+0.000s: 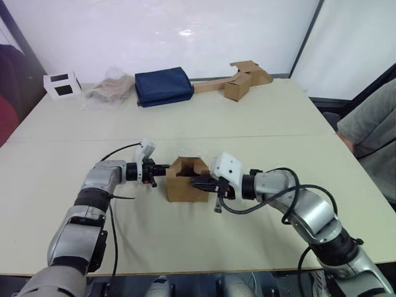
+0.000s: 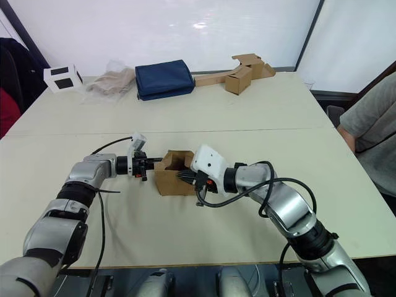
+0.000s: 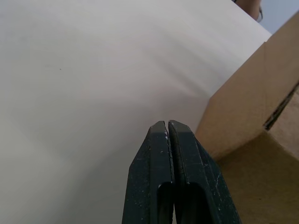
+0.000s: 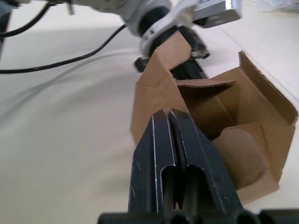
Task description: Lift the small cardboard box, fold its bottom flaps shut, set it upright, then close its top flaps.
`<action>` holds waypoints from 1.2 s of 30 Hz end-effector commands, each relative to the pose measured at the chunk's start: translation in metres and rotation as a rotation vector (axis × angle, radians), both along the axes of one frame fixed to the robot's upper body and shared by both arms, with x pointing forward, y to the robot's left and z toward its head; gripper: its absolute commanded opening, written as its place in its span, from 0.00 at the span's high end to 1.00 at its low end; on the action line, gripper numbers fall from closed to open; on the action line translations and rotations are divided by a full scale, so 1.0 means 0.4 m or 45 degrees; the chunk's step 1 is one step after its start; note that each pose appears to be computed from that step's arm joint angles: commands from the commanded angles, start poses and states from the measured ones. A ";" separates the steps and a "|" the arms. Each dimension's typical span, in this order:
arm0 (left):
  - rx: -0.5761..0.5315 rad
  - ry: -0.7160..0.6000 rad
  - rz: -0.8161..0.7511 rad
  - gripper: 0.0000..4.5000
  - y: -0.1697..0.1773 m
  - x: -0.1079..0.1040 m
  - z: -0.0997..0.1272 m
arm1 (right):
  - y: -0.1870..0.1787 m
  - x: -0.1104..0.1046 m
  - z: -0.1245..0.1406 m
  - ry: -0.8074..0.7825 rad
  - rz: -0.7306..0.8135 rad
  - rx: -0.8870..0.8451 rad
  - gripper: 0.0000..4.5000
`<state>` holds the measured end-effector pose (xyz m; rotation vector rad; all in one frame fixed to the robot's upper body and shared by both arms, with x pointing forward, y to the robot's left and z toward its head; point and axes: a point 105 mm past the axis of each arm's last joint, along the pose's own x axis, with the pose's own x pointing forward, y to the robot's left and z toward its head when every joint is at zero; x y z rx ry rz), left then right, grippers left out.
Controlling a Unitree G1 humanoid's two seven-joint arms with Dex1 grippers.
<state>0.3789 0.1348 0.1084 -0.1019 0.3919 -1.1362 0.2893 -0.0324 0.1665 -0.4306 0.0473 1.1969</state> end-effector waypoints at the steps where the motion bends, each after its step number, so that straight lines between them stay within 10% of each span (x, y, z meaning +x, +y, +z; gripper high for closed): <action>1: -0.026 -0.046 -0.005 0.99 0.002 -0.002 0.024 | 0.009 0.002 0.021 -0.055 0.027 0.015 1.00; 25: -0.069 -0.146 0.228 0.99 0.091 0.022 0.091 | 0.025 0.013 -0.009 0.030 0.028 0.046 1.00; 36: -0.128 -0.180 -0.102 0.99 0.041 -0.192 0.223 | 0.021 0.020 -0.017 0.054 0.019 0.064 1.00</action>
